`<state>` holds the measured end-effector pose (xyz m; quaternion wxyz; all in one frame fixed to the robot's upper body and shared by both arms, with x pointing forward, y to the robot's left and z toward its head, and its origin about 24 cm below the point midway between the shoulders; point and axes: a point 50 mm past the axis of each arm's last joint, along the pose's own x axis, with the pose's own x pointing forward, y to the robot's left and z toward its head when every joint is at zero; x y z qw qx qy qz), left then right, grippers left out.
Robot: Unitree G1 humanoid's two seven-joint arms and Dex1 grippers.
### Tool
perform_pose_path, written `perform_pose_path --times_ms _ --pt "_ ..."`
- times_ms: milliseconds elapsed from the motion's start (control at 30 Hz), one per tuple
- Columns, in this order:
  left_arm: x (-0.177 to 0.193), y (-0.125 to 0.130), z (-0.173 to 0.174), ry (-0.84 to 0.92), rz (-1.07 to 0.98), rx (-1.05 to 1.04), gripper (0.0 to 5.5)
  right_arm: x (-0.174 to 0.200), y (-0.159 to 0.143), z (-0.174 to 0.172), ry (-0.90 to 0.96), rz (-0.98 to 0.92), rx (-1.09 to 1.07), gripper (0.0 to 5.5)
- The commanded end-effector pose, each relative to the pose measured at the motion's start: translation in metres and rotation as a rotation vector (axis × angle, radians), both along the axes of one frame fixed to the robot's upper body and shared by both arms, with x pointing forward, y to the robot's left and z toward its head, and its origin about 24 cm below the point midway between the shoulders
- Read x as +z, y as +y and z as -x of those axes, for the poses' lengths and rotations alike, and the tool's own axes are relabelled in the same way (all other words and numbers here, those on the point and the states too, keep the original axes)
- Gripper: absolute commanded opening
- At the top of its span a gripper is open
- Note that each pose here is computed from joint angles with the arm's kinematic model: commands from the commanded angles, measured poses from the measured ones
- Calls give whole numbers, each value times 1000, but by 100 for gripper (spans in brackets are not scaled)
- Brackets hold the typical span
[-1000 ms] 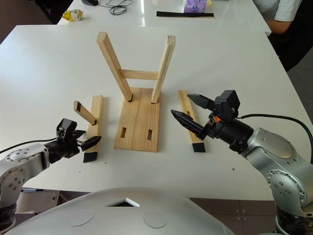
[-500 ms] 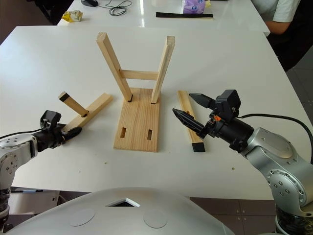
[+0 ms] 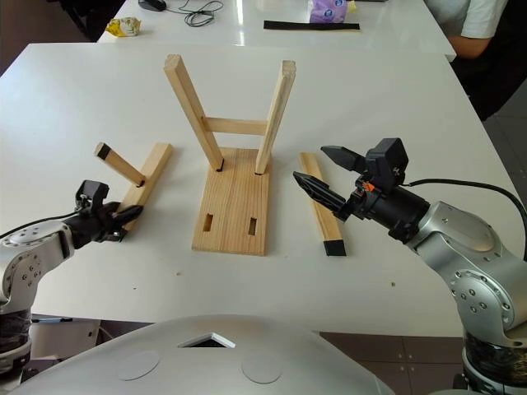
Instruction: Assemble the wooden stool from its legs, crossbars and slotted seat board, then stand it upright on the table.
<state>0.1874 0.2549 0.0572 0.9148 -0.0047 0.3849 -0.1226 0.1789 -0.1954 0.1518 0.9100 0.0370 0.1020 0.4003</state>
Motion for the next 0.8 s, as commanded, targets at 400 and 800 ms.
perform_pose_path --times_ms 400,800 --pt "114 41 -100 -629 135 294 206 14 -14 -26 -70 17 5 398" --pt "214 -40 -77 -926 668 -430 206 51 -27 -45 -139 -131 123 398"
